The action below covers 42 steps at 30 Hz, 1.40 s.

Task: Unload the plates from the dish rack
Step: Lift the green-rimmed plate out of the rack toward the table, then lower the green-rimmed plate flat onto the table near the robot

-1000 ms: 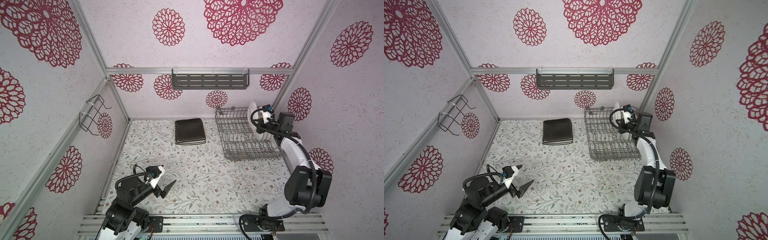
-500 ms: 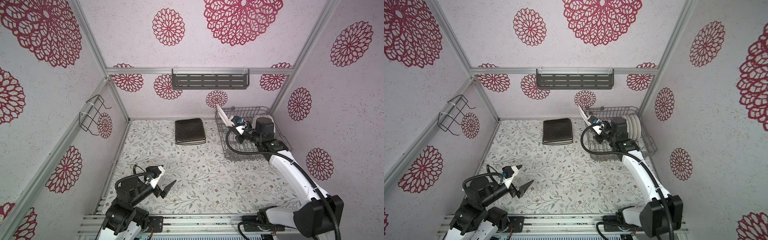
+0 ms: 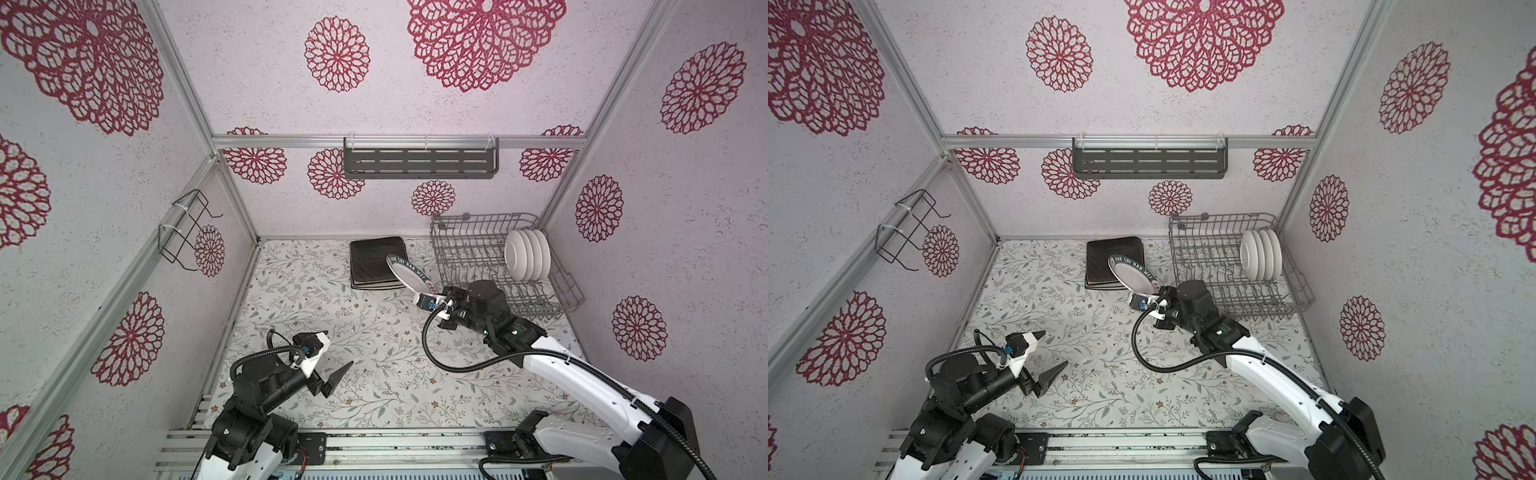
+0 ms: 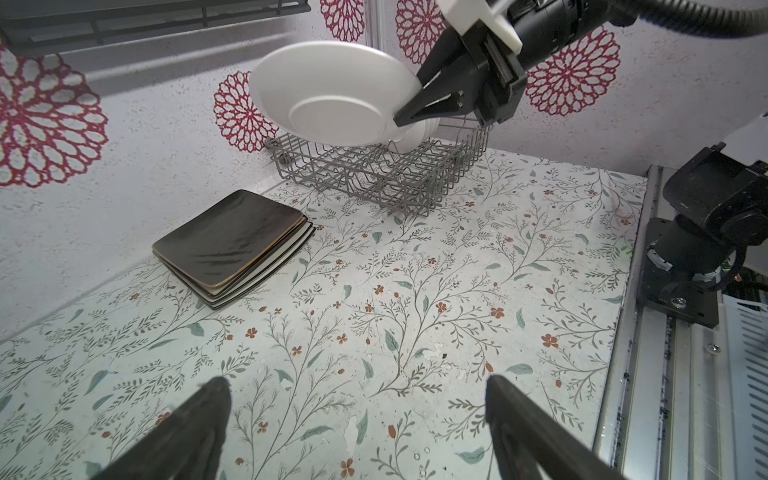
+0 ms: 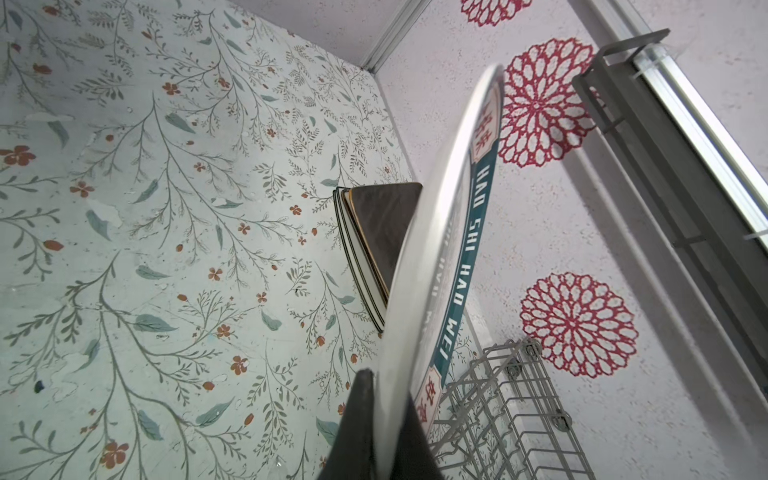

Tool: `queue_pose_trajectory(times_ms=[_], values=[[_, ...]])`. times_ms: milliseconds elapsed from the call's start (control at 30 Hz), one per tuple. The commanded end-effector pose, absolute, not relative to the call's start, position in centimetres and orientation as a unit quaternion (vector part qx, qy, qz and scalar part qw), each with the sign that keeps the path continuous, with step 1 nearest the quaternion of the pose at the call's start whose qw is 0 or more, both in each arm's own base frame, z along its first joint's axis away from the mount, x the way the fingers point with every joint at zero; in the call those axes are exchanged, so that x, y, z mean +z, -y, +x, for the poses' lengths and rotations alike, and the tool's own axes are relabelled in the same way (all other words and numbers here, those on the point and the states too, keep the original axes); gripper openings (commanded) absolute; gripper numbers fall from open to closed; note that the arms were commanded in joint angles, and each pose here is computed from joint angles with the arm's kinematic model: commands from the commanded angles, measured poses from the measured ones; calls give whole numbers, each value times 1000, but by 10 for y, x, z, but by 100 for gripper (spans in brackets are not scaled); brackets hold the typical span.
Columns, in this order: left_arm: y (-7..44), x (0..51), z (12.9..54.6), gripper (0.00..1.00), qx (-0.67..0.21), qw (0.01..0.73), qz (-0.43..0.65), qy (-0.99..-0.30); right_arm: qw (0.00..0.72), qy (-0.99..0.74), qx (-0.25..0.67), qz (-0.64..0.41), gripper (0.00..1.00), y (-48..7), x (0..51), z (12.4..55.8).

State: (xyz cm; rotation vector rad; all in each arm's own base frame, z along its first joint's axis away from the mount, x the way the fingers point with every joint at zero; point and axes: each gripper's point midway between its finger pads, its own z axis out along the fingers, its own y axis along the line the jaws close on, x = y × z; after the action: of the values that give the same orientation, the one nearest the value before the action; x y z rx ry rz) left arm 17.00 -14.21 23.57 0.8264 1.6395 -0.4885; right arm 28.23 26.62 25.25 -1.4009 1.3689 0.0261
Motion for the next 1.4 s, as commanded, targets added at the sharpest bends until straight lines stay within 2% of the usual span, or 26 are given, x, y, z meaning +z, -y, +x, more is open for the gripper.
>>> queue_pose_trajectory(times_ms=[0,633,800,1367], values=[[145,239,168,97,-212,591,365,-688,618,-527,-41,-583,0,-278,288,284],[154,236,158,97,-233,579,390,-677,527,-458,-135,-703,0,-309,181,248],[152,237,159,97,-229,583,387,-677,515,-443,-168,-714,0,-307,157,247],[152,238,158,97,-228,588,387,-673,453,-458,-194,-740,1,-306,103,255]])
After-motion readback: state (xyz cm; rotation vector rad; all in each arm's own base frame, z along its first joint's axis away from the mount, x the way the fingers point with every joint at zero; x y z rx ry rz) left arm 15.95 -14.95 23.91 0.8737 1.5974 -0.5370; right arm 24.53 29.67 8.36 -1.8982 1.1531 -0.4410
